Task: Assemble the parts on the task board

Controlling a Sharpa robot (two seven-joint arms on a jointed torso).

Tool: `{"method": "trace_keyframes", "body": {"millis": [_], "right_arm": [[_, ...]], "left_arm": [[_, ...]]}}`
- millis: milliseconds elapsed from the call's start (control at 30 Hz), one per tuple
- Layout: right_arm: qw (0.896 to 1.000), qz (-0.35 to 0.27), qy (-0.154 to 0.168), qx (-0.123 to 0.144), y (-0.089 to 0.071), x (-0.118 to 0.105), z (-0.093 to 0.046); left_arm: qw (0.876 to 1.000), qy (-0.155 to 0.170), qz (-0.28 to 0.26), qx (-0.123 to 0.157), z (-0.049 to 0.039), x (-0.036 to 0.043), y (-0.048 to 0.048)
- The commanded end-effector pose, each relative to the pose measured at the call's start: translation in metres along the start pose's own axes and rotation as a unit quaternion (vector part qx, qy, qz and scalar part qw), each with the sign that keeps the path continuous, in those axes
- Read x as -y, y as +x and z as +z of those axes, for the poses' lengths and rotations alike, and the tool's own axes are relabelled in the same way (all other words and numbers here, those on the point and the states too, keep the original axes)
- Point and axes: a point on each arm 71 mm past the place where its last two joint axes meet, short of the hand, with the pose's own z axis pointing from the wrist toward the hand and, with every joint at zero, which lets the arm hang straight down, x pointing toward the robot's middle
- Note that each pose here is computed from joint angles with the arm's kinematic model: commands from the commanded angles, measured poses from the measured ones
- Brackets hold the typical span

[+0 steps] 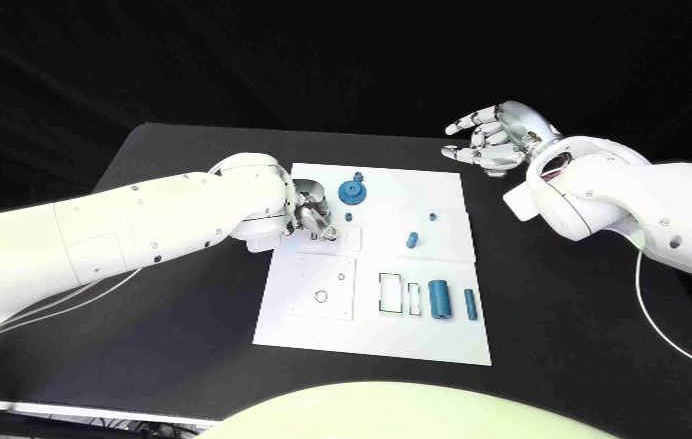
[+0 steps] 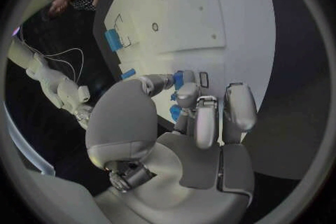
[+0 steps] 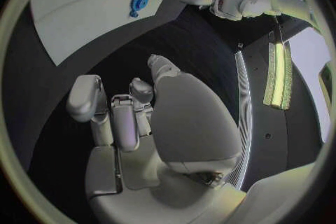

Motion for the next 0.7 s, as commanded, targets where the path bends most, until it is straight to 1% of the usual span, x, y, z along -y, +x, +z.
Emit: {"method": "trace_keyframes", "body": {"millis": [33,400,700], "right_arm": [[1.000,-0.003,-0.011,0.004,-0.0001,-0.0018,-0.0001],[1.000,-0.003,-0.010,0.004,0.0000,-0.0018,0.0000],[1.000,-0.003,-0.010,0.003,0.0000,-0.0016,0.0002]], "left_arm": [[1.000,-0.002,0.007,-0.020,0.0016,-0.0004,0.0040],[1.000,-0.003,0.007,-0.022,0.0049,0.0029,0.0037],[1.000,-0.004,0.005,-0.024,0.0065,0.0036,0.0033]]}}
